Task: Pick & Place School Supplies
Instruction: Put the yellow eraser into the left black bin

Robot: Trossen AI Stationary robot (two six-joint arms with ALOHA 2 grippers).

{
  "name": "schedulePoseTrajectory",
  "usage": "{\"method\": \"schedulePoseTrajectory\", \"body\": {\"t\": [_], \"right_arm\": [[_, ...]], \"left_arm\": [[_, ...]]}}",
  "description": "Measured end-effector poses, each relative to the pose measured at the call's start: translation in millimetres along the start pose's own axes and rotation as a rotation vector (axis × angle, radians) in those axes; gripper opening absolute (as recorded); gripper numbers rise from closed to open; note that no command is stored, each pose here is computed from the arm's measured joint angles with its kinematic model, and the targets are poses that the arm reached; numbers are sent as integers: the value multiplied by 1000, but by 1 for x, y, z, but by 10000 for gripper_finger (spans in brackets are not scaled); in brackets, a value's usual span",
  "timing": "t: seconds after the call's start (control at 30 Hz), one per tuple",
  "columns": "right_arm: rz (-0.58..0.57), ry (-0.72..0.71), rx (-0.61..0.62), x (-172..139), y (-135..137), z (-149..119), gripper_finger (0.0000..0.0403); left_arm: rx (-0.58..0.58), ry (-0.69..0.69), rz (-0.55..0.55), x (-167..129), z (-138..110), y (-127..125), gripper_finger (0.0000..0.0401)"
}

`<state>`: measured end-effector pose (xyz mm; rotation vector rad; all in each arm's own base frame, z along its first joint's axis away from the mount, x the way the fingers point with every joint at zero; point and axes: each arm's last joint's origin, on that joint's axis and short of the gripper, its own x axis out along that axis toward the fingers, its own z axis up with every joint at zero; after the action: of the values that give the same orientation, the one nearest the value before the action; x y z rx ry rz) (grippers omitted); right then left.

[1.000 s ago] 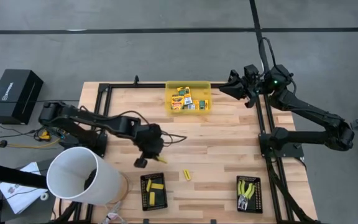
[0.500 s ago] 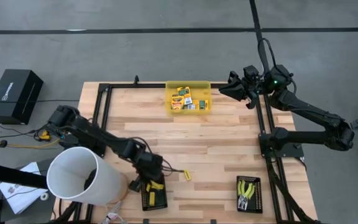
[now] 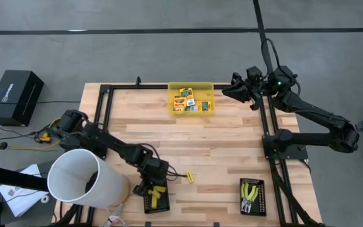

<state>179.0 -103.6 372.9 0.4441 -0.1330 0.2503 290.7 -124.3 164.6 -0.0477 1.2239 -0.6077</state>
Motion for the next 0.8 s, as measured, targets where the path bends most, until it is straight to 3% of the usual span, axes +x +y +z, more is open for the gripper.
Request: {"method": "schedulePoseTrajectory", "body": {"t": [0.2, 0.37, 0.5, 0.67, 0.8], "right_arm": [[11, 3, -11, 0, 1, 0, 52], [8, -10, -58, 0, 1, 1, 52], [-19, -43, -87, 0, 1, 3, 52], [-18, -57, -100, -1, 2, 5, 52], [-21, -60, -92, -1, 1, 5, 52]], "left_arm": [[-28, -124, 34, -35, 5, 0, 142], [-85, -272, 173, -68, 9, 15, 138], [-166, -399, 241, -83, 16, 44, 102], [-225, -601, 344, -93, 30, 84, 15], [-286, -663, 364, -87, 33, 112, 6]]}}
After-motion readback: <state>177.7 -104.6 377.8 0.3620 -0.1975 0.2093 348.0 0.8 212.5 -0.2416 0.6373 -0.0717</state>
